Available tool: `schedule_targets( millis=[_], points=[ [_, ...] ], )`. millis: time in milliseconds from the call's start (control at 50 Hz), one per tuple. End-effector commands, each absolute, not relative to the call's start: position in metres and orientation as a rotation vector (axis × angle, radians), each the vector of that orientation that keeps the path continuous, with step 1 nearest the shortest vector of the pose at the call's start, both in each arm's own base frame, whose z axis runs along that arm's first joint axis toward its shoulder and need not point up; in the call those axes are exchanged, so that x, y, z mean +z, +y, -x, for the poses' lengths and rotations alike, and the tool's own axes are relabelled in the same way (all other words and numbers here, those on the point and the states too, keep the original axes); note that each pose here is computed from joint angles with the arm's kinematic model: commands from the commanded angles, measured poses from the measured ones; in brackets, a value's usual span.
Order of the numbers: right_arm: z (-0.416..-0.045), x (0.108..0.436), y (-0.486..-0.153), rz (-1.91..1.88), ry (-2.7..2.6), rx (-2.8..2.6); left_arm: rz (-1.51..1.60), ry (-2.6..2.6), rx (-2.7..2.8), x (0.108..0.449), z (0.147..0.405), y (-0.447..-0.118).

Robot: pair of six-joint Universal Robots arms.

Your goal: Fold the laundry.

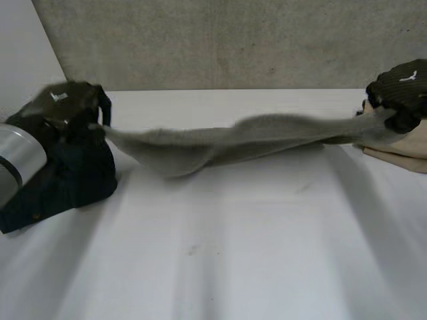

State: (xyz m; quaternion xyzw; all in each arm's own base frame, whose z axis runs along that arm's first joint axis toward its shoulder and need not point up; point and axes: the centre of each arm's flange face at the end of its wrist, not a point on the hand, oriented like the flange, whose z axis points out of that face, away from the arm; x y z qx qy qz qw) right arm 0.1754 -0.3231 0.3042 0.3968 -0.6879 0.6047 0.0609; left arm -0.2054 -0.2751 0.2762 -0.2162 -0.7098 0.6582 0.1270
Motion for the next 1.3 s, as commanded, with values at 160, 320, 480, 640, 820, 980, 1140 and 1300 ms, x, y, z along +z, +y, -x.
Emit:
schedule_targets(
  millis=[160, 320, 480, 640, 820, 980, 1140, 1300],
  points=[
    [-0.152, 0.303, -0.323, -1.112, -2.040, 1.638, 0.739, -2.353, 1.895, 0.266, 0.188, -0.268],
    [-0.152, 0.377, -0.298, -1.018, -1.818, 1.886, 0.704, -1.979, 2.226, 0.363, 0.182, -0.251],
    [-0.143, 0.385, -0.303, -0.947, -1.862, 1.978, 0.607, -1.991, 2.177, 0.368, 0.178, -0.264],
    [-0.168, 0.313, -0.338, -1.122, -2.028, 1.758, 0.853, -2.224, 1.962, 0.293, 0.205, -0.303],
    [-0.204, 0.285, -0.402, -0.995, -1.882, 1.889, 0.821, -2.146, 2.223, 0.280, 0.225, -0.390],
    [-0.215, 0.372, -0.436, -0.451, -1.246, 2.576, 0.366, -1.339, 2.810, 0.403, 0.231, -0.427],
    [-0.221, 0.383, -0.435, -0.376, -0.991, 2.787, 0.304, -1.305, 2.757, 0.398, 0.231, -0.428],
    [-0.237, 0.312, -0.448, -0.617, -1.416, 2.700, 0.366, -1.602, 2.595, 0.327, 0.224, -0.433]
  ],
)
